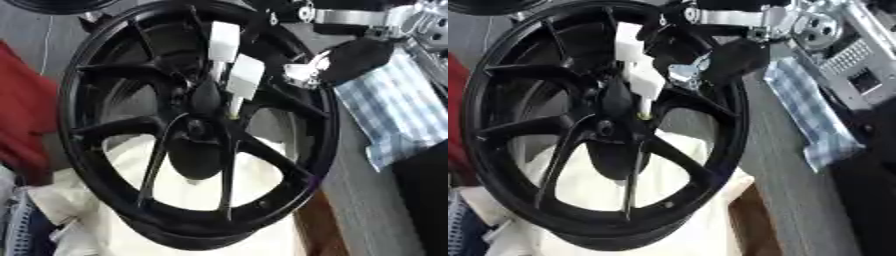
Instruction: Pull the pin out of the wheel hub.
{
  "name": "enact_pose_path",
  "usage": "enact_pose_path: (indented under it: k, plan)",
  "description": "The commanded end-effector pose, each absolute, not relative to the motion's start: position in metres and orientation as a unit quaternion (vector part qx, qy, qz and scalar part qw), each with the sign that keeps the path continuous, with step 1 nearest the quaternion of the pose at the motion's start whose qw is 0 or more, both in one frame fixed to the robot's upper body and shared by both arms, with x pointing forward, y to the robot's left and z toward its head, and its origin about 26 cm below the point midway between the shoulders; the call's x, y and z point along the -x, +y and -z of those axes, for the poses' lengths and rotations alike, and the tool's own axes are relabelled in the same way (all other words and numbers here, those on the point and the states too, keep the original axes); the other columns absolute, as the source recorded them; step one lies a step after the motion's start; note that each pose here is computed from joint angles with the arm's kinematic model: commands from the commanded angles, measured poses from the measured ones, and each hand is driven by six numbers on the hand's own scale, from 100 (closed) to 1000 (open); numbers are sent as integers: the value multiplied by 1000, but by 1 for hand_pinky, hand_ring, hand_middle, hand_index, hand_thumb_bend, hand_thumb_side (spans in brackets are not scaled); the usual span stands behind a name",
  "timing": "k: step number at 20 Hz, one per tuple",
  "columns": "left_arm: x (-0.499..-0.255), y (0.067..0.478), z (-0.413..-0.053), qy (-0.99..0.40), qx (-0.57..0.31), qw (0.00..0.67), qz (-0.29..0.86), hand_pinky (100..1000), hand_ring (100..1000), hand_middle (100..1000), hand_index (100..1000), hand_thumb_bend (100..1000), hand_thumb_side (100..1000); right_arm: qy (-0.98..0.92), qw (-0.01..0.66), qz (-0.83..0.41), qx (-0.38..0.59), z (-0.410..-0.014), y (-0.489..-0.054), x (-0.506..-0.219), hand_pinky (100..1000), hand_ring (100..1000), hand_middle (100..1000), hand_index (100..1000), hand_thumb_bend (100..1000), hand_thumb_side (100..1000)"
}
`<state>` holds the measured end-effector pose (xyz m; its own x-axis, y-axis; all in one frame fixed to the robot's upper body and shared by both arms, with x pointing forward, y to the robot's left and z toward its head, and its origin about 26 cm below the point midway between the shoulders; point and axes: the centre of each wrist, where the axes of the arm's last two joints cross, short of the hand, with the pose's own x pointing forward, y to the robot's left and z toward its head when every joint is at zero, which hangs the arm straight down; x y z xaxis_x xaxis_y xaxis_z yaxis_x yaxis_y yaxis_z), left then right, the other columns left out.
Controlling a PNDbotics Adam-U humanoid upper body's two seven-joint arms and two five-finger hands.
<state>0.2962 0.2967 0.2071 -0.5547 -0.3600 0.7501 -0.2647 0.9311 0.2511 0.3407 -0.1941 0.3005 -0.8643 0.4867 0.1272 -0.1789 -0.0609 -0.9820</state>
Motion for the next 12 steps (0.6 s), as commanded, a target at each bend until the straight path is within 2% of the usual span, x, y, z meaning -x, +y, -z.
enact_pose_path:
  k: [1, 2, 4, 7, 12]
  plan:
    - [-294, 299, -217, -886, -183, 422, 58, 666, 551, 555, 707, 100, 578, -650, 179, -733, 93, -308, -203, -341, 994, 1000, 821, 917, 100, 454]
    - [-294, 299, -217, -886, -183, 422, 58, 666, 550, 555, 707, 100, 577, -653, 157, -737, 81, -311, -208, -342, 986, 1000, 813, 911, 100, 377]
    - [-294, 299, -217, -886, -183, 421, 58, 666, 550, 554, 707, 100, 577, -659, 114, -740, 71, -317, -219, -344, 978, 1000, 804, 902, 100, 284]
    - [-294, 298, -218, -887, -182, 421, 59, 666, 549, 554, 707, 100, 578, -658, 65, -748, 56, -323, -231, -349, 970, 1000, 808, 902, 100, 223]
    - [-295, 297, -219, -887, -180, 420, 61, 667, 549, 554, 707, 100, 578, -650, 23, -759, 45, -329, -240, -353, 970, 1000, 841, 926, 100, 136]
